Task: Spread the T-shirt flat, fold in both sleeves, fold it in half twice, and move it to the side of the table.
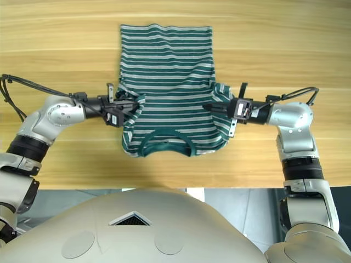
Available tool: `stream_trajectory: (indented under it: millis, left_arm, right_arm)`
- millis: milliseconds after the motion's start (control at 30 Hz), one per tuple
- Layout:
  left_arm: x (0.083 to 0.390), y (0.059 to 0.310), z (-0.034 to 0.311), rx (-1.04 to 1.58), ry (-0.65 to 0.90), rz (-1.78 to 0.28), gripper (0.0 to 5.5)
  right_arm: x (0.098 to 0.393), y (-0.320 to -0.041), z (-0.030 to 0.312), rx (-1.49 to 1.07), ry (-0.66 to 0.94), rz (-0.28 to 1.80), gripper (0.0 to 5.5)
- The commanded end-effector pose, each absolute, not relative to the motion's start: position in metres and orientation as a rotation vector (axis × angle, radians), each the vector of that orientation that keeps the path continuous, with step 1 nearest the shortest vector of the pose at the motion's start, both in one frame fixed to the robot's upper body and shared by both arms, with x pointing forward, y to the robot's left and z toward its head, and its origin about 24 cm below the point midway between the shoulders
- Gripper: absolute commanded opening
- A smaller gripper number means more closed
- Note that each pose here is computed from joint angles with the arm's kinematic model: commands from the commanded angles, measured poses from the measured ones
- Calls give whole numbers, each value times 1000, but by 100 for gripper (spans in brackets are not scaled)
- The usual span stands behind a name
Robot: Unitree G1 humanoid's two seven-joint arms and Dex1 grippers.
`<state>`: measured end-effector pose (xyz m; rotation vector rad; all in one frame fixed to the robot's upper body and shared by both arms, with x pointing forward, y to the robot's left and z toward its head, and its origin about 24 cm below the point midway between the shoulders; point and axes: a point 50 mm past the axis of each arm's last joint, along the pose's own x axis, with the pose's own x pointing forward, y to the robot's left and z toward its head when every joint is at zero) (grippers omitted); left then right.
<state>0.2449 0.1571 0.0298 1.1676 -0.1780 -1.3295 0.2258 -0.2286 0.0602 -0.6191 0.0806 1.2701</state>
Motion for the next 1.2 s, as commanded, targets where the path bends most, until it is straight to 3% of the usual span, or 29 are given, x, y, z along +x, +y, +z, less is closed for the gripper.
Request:
stream_trajectory:
  millis: [33, 200, 933, 1200]
  left_arm:
    - [250, 152, 34, 1160, -189, -1311, 4]
    - [250, 151, 31, 1132, -146, -1321, 4]
    - [246, 140, 41, 836, -148, -1336, 353]
    - [234, 199, 48, 880, -30, -1253, 483]
  right_arm:
    - [226, -228, 62, -631, 72, 1272, 0]
    - [225, -227, 62, -632, 69, 1274, 0]
    - [231, -223, 64, -625, 51, 1268, 0]
    - [231, -223, 66, -625, 48, 1265, 0]
